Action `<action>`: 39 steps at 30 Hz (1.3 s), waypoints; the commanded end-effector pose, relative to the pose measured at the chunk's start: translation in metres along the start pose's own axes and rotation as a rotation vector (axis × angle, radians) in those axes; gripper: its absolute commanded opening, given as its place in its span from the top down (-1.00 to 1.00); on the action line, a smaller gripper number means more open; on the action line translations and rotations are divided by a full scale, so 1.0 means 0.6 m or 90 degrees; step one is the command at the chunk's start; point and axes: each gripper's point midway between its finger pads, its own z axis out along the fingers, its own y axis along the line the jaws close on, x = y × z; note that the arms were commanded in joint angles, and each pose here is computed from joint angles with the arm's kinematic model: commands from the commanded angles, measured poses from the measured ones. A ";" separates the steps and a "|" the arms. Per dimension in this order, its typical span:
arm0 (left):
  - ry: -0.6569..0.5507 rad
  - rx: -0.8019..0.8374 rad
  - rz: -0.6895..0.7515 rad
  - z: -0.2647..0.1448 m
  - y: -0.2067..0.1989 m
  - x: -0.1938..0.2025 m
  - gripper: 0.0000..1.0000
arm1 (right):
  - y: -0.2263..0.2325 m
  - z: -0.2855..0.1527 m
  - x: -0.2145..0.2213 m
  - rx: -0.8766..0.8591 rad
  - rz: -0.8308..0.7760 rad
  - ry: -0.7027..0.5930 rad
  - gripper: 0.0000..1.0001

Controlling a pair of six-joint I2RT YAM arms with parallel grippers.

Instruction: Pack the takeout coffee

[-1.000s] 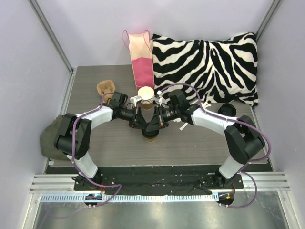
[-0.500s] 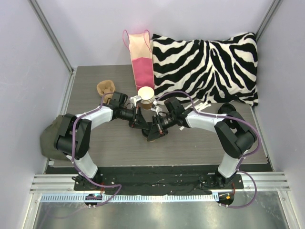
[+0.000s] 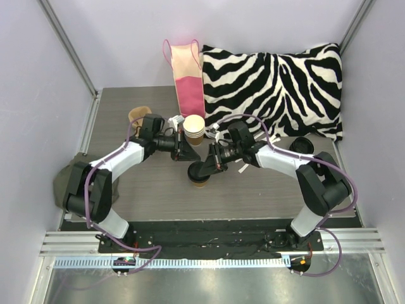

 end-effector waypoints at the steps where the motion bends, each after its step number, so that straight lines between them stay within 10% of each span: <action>1: -0.031 0.048 0.029 -0.010 -0.051 -0.034 1.00 | -0.051 0.012 0.013 0.040 0.023 0.014 0.98; 13: 0.038 -0.137 -0.134 0.019 0.206 0.025 1.00 | -0.123 0.011 0.020 0.110 0.040 0.032 0.98; 31: -0.010 -0.040 0.019 -0.024 0.043 -0.011 1.00 | -0.080 -0.020 0.000 0.083 0.010 0.025 0.94; 39: -0.070 -0.110 0.004 -0.064 0.053 -0.015 0.71 | -0.056 -0.080 -0.006 0.116 0.001 0.017 0.50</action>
